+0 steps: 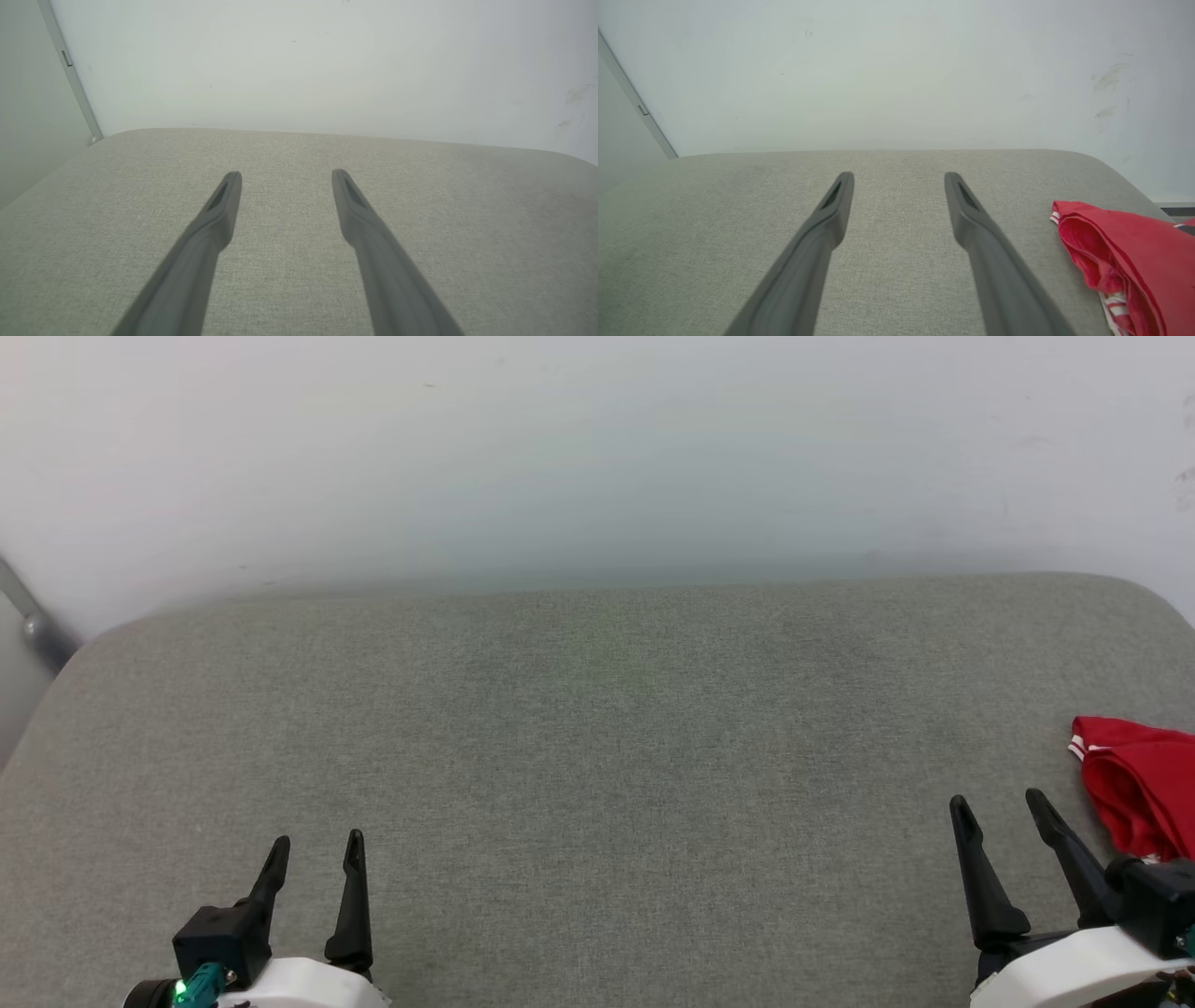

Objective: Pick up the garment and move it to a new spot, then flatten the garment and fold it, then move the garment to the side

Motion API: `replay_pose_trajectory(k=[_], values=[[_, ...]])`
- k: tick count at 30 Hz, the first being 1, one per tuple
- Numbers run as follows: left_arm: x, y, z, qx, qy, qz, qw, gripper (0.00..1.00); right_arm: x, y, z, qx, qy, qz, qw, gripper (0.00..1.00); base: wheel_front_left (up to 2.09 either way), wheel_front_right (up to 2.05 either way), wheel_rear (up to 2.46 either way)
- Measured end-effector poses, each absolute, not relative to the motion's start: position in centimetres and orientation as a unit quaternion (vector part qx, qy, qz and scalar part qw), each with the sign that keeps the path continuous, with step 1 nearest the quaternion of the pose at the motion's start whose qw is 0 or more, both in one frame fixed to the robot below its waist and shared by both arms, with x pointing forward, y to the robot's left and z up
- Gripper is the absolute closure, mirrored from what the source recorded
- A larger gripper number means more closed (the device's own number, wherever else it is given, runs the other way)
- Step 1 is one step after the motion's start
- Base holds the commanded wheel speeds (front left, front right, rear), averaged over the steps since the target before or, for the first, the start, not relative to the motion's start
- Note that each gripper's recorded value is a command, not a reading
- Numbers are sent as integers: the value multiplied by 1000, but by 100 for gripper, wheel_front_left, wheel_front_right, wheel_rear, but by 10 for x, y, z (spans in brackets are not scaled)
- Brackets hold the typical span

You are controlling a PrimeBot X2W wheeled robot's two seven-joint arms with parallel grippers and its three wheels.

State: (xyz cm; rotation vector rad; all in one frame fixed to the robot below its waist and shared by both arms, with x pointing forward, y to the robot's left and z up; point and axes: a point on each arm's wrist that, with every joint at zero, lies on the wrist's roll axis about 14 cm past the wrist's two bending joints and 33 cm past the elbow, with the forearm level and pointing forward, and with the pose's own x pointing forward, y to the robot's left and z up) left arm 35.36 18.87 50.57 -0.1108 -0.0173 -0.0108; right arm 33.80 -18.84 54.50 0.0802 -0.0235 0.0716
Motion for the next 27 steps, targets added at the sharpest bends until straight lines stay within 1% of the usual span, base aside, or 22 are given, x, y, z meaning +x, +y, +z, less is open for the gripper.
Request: replay_pose_trajectory(k=[22,23,27], values=[[356,186,507,-56,-12,-11,998,0,334,-180,547,51,-13,41,998,0,0,0,0],[355,186,506,-56,-11,-11,998,100,333,-179,545,51,-11,41,998,100,0,0,0],[350,183,491,-70,15,-8,997,100,331,-179,532,63,9,41,997,100,0,0,0]])
